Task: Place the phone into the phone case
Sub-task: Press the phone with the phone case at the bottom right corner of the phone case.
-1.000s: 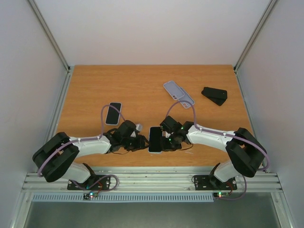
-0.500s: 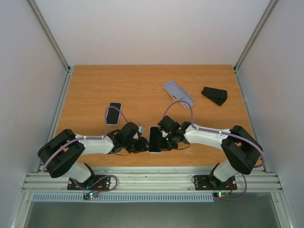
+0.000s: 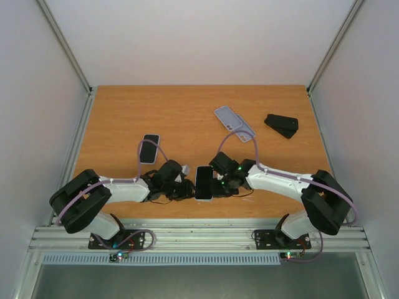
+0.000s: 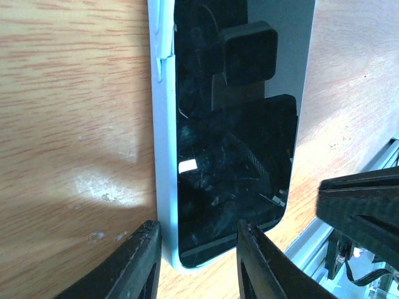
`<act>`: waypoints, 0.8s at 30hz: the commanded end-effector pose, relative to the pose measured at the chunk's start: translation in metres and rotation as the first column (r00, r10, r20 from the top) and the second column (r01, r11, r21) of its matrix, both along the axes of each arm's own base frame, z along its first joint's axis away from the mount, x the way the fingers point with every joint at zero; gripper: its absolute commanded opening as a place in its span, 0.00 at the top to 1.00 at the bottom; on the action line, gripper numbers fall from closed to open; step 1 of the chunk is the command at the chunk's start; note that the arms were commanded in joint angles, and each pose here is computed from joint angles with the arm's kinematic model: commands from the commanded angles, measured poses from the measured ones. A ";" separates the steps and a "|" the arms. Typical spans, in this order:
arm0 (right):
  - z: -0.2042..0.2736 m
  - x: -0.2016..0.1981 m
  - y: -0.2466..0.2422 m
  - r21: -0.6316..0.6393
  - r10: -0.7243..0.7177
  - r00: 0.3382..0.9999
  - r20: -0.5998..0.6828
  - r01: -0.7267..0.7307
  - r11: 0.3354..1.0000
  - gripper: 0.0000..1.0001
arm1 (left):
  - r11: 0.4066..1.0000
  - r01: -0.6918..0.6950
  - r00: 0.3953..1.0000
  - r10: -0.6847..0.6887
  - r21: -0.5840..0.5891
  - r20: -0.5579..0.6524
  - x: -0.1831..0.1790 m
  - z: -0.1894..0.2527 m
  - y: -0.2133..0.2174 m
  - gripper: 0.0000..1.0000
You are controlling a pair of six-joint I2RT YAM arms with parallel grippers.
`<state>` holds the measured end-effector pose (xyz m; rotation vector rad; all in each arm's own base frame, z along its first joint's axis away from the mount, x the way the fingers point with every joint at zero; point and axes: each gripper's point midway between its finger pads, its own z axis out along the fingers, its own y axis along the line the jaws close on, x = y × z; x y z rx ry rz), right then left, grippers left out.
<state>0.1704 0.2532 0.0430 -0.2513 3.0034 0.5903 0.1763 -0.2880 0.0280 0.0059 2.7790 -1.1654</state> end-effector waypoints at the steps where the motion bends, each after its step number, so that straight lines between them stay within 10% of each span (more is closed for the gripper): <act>1: 0.008 0.001 -0.016 -0.067 -0.011 0.999 0.041 0.014 0.998 0.91 | 1.000 0.006 1.000 -0.006 -0.026 0.021 0.002 0.002 -0.006 0.65; 24: -0.021 -0.003 0.007 0.001 -0.004 0.999 -0.045 0.004 1.000 0.91 | 1.000 0.005 1.000 -0.004 -0.025 0.012 0.001 -0.002 -0.005 0.65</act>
